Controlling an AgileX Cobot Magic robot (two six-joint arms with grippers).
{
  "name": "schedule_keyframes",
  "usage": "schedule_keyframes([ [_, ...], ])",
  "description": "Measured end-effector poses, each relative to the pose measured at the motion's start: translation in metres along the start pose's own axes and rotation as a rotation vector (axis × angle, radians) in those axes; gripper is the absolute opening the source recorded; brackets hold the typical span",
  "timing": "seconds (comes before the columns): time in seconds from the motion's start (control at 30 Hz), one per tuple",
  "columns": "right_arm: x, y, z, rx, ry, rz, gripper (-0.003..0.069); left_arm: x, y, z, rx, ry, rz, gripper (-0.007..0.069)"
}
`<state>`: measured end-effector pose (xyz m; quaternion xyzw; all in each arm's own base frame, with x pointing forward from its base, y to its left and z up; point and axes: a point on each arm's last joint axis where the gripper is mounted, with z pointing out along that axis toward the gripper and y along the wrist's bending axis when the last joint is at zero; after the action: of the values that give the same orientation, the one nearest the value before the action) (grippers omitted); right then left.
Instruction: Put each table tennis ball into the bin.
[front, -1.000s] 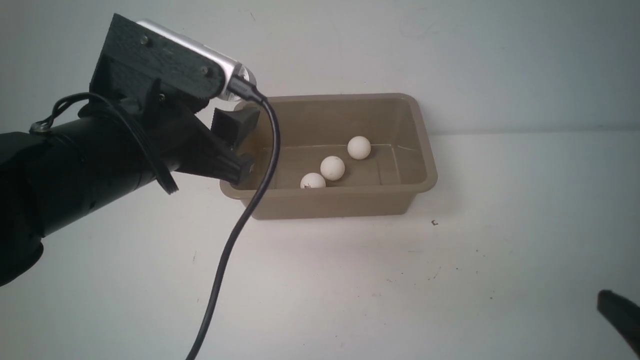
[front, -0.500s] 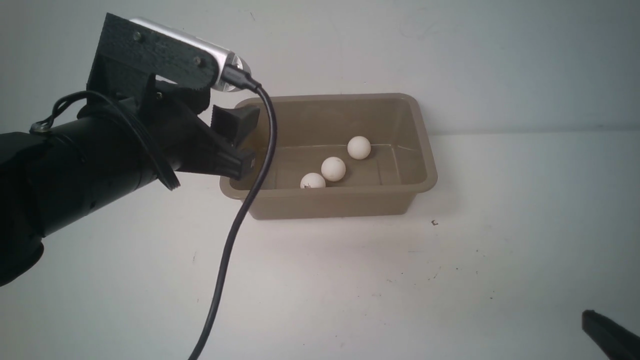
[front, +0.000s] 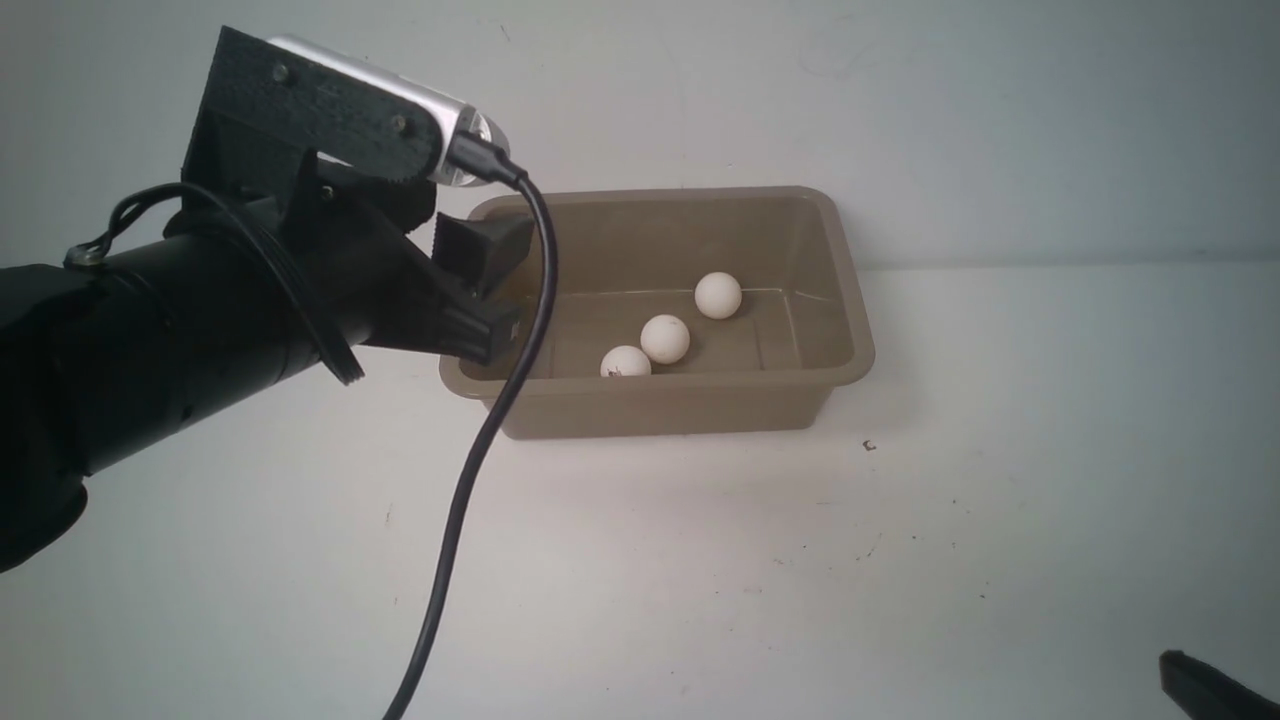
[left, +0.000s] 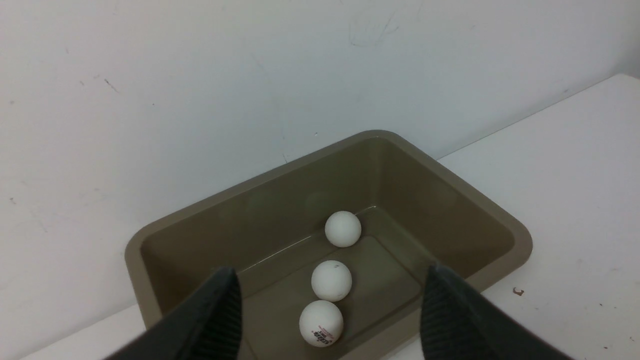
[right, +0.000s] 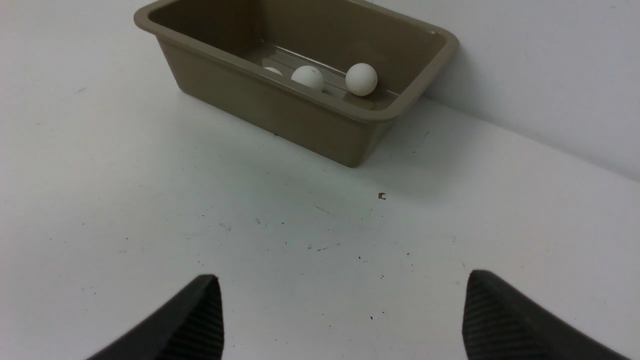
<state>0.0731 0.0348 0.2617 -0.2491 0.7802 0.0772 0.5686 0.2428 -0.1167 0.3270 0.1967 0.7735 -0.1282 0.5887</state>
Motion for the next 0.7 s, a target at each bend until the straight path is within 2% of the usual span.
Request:
schedule_keyframes([
  [0.43, 0.000, 0.000, 0.000, 0.000, 0.000, 0.001, 0.0585, -0.004, -0.023, -0.003, 0.256, -0.051, 0.022, 0.0436],
  [0.7, 0.000, 0.000, 0.000, -0.001, 0.002, 0.002, 0.0585, -0.005, -0.023, -0.004, 0.250, -0.056, 0.046, 0.0436],
])
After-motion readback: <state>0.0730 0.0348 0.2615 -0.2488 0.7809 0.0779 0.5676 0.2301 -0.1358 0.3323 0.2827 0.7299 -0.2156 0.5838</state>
